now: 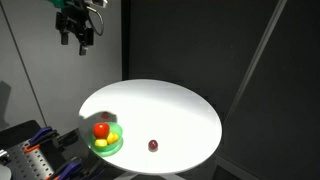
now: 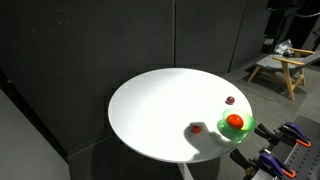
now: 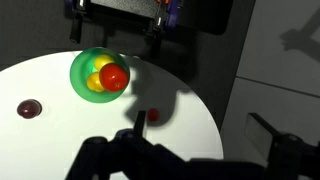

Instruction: Pick up the red strawberry toy from the table and put it in the green bowl

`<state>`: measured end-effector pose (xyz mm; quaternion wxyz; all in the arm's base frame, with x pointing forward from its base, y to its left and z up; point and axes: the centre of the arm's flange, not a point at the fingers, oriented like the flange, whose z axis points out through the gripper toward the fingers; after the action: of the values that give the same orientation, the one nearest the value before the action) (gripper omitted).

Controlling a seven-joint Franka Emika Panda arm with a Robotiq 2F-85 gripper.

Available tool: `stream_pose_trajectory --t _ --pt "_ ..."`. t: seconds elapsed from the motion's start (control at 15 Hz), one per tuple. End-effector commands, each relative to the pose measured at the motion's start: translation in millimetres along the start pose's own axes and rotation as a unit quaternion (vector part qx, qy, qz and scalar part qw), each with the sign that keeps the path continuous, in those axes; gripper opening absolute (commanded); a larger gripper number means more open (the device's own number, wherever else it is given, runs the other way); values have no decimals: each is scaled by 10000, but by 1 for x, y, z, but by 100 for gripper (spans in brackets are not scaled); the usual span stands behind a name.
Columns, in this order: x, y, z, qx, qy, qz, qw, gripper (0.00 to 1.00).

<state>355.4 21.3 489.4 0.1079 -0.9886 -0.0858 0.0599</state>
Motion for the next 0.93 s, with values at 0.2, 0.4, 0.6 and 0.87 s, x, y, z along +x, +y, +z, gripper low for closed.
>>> stream_pose_trajectory --t 0.2,0.4,0.6,0.87 --pt "0 0 0 -1 4 -1 10000 100" --pt "0 0 0 -1 4 -1 10000 100" --pt "3 -5 0 -141 104 -1 9998 100" --pt "11 -21 2 -344 231 -136 9990 100"
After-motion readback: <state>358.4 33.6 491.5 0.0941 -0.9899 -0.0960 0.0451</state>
